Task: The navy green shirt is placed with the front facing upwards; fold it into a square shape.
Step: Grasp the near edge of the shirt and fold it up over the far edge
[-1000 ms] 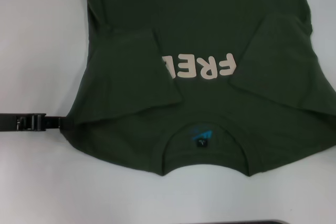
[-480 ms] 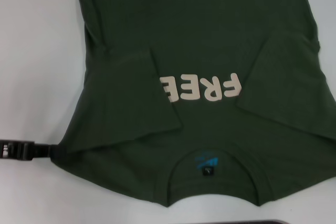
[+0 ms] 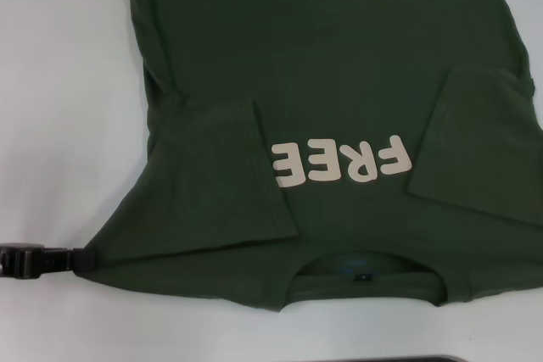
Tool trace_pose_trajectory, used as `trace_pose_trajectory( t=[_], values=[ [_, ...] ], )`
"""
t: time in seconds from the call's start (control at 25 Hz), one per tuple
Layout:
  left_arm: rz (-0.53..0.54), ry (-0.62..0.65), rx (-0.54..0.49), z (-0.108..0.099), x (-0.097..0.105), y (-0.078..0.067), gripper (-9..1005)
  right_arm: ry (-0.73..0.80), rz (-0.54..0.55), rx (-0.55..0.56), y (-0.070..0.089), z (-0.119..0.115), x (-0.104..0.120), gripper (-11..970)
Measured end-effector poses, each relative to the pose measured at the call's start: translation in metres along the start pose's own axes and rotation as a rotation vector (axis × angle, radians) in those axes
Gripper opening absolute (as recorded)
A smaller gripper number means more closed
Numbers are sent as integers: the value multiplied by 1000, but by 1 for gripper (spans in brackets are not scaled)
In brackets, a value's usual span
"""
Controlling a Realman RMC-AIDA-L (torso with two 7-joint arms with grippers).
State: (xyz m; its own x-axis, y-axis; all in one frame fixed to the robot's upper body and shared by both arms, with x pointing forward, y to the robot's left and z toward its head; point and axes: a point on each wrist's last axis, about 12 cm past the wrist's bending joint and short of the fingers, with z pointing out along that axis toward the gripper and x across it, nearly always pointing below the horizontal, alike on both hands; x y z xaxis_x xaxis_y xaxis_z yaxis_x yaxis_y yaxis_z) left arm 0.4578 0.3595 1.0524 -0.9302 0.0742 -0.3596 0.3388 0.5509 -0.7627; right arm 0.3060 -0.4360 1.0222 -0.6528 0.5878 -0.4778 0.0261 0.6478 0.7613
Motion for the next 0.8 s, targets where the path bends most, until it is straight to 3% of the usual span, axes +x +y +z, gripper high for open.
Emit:
trace_pose_trajectory(
  t=[0.8],
  values=[
    [-21,16,24,3,21,0,4,34,-22,-34,4,0,-4,44]
  ],
)
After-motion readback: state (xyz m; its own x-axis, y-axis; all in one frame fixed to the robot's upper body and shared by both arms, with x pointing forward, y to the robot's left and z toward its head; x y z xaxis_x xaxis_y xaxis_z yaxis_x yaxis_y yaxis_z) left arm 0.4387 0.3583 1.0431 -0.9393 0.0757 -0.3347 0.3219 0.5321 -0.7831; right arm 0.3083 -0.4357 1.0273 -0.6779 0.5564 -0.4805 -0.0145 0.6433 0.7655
